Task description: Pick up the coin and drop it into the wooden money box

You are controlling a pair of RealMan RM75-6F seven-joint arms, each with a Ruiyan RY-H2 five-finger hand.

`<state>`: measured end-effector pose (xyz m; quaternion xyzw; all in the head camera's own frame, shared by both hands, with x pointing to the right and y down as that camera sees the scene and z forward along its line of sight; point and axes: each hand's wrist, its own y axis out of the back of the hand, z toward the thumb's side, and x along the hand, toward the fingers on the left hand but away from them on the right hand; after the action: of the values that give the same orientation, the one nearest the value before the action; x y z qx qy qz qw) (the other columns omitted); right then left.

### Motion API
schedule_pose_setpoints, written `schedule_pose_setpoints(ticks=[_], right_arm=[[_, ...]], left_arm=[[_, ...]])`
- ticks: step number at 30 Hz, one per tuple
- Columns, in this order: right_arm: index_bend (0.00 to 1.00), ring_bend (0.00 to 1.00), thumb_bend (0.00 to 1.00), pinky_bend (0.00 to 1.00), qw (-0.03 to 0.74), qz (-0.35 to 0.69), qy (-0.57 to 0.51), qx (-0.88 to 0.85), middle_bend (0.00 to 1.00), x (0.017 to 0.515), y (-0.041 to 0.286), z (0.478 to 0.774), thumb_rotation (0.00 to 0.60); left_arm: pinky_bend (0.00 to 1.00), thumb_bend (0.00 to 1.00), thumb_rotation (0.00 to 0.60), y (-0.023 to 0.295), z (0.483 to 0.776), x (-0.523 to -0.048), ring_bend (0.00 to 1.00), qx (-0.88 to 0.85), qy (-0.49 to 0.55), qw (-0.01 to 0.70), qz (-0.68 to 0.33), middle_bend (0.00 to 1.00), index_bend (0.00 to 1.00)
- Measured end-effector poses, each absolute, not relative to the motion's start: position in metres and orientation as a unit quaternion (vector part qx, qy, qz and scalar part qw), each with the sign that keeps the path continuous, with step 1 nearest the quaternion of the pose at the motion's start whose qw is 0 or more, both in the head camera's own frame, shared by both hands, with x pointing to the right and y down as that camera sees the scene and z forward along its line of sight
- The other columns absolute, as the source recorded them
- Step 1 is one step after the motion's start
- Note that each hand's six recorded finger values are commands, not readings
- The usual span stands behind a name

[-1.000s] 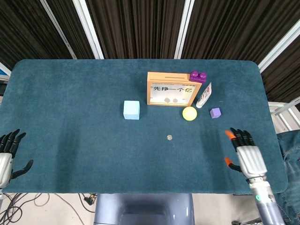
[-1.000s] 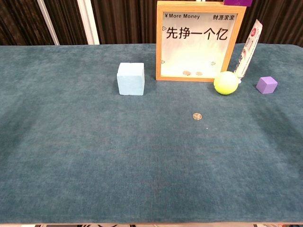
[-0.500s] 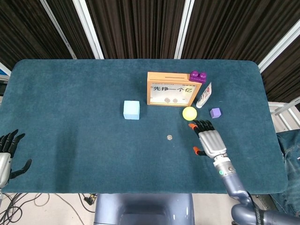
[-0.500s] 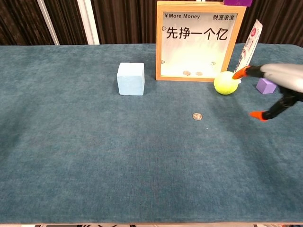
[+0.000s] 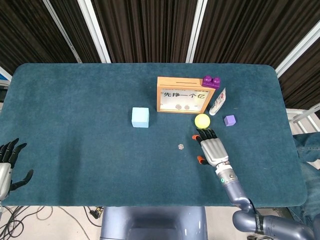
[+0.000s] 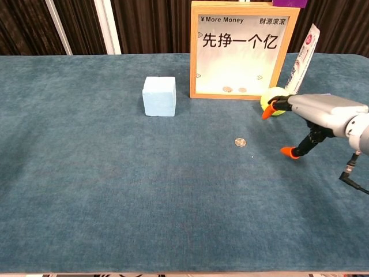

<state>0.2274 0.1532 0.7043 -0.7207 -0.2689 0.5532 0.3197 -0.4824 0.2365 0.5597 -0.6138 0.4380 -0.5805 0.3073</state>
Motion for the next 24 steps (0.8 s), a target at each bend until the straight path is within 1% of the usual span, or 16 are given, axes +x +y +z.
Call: schedule_pose_setpoints(ticks=[15, 24], right_arm=[[0.30, 0.04, 0.37, 0.00, 0.332, 0.539, -0.277, -0.723, 0.08, 0.205, 0.150, 0.721, 0.600], [0.32, 0.04, 0.37, 0.00, 0.332, 0.531, -0.272, -0.731, 0.08, 0.187, 0.154, 0.729, 0.600]], left_arm=[[0.02, 0.31, 0.600, 0.237, 0.560, -0.483, 0.00, -0.616, 0.436, 0.303, -0.582, 0.00, 0.15], [0.02, 0.31, 0.600, 0.237, 0.561, -0.483, 0.00, -0.617, 0.436, 0.300, -0.583, 0.00, 0.15]])
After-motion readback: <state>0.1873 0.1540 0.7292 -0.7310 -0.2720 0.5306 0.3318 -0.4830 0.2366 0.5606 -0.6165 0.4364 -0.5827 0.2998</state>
